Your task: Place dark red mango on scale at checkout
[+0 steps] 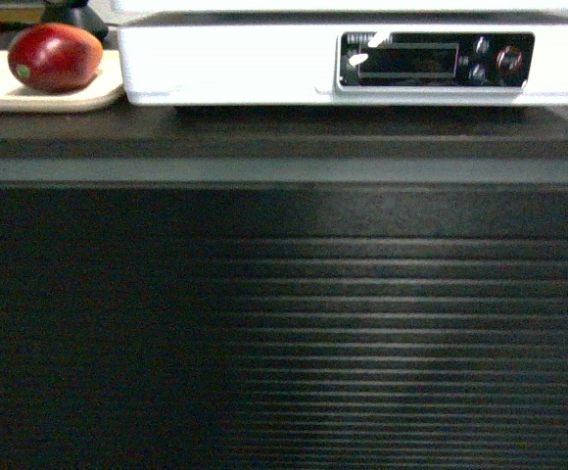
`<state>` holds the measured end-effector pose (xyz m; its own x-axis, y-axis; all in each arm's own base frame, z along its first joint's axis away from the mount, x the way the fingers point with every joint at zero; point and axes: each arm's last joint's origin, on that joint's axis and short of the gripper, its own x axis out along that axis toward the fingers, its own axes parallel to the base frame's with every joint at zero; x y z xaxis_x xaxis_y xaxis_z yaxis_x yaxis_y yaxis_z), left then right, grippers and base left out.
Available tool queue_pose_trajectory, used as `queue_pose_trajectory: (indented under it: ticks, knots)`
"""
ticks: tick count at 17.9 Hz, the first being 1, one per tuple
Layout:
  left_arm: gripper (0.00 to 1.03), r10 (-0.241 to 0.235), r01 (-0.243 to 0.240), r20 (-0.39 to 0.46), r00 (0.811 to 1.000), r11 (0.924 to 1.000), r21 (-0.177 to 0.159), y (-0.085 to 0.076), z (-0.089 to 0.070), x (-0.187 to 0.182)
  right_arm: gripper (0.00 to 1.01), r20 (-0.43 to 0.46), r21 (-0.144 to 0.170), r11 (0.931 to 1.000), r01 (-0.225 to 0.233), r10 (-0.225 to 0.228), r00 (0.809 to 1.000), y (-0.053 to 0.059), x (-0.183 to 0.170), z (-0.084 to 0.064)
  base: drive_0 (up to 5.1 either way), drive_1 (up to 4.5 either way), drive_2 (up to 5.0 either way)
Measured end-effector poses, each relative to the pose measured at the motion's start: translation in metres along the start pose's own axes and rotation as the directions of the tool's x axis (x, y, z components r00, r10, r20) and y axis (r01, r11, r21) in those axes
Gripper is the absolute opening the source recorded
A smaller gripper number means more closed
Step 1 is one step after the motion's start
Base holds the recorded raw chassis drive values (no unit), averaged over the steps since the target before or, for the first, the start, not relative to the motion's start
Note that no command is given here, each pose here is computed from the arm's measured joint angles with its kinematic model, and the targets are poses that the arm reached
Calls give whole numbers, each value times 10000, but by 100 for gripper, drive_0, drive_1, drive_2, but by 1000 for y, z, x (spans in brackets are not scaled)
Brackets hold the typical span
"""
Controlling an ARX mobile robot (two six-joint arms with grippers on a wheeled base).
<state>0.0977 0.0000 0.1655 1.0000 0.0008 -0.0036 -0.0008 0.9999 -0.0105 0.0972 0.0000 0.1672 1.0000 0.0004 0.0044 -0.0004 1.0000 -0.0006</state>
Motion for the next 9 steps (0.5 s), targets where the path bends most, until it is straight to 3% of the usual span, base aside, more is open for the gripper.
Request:
queue_pose_trajectory:
  ticks: [9]
  knots:
    - [98, 0, 0, 4, 10000, 10000, 8, 0, 0, 0, 98, 15, -8, 10000, 8, -8, 10000, 0, 0, 0, 0, 0, 0]
